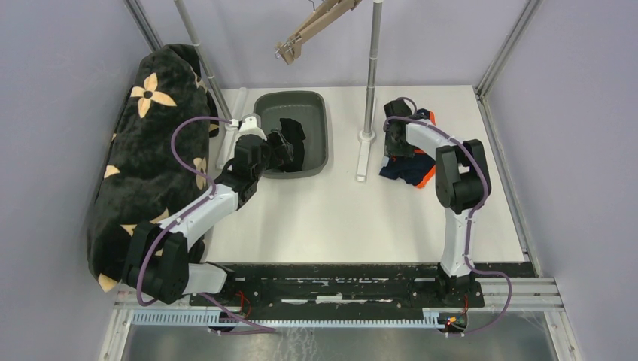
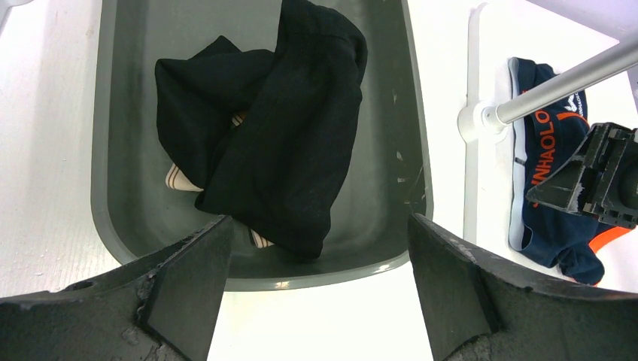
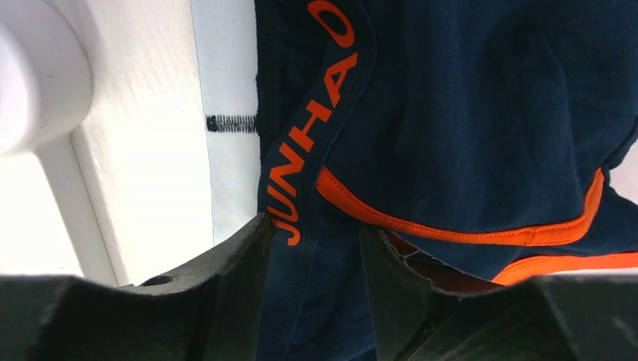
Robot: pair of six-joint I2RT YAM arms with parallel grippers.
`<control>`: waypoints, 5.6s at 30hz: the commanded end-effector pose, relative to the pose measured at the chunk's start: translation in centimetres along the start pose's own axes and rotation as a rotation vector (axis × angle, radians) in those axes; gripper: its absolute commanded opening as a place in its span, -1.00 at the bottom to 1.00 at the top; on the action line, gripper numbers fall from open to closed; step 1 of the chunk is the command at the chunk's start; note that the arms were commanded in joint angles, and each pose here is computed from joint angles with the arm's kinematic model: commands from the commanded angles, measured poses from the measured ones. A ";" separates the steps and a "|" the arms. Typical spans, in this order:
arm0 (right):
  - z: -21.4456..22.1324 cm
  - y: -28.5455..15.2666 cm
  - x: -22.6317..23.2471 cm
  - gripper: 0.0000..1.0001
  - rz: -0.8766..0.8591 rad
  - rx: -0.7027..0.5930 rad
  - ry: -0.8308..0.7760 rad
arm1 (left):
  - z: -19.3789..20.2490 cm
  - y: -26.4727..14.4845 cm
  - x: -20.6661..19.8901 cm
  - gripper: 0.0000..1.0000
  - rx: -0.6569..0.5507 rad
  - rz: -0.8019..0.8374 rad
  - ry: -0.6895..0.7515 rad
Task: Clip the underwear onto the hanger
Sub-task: Adjust the underwear at the center of the board.
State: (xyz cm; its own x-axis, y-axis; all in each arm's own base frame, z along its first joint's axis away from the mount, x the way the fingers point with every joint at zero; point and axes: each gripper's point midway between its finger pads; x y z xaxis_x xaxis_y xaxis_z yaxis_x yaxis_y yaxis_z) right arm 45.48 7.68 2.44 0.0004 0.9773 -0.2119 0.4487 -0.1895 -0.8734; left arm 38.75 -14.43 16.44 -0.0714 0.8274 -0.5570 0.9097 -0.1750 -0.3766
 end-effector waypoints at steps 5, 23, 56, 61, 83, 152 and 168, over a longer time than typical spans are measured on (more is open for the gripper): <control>-1.7 -0.7 -0.8 -0.43 0.041 -0.058 0.030 | -2.0 0.2 -1.4 0.82 -0.061 0.040 0.011; -2.5 -3.0 -1.5 -0.52 0.040 -0.108 0.045 | -2.0 0.0 -1.6 0.82 -0.059 0.051 0.005; -5.2 -6.3 3.6 -0.99 -0.250 -0.233 0.008 | -2.3 -0.4 -1.5 0.83 -0.071 0.046 0.007; -5.8 -4.7 4.7 -0.67 -0.273 -0.208 -0.021 | -2.3 -0.5 -1.5 0.82 -0.071 0.047 0.007; 0.3 -7.5 6.2 0.10 -0.262 -0.226 -0.137 | -2.3 -0.5 -1.4 0.82 -0.071 0.048 0.001; 2.7 -17.5 5.7 0.45 -0.347 -0.423 -0.023 | -23.6 -17.8 -22.7 0.99 -0.521 0.721 0.256; 3.4 -18.3 5.8 0.45 -0.390 -0.443 -0.018 | -25.9 -4.9 -27.3 0.98 -0.327 0.578 0.451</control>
State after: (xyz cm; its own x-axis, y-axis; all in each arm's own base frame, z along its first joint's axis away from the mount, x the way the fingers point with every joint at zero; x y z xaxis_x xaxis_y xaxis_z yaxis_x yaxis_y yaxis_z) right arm 33.79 16.14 13.61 -0.2469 0.9675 0.0546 0.6969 0.2164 -0.6838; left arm 47.15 -22.68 51.74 0.5568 0.7805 -0.2842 0.8306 -0.5266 0.1810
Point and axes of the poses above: each gripper's point midway between its finger pads, its own y axis out along the fingers, its own x axis along the line the jaws close on, z = x × y, and after that the axes turned 12 degrees about -y, right-handed
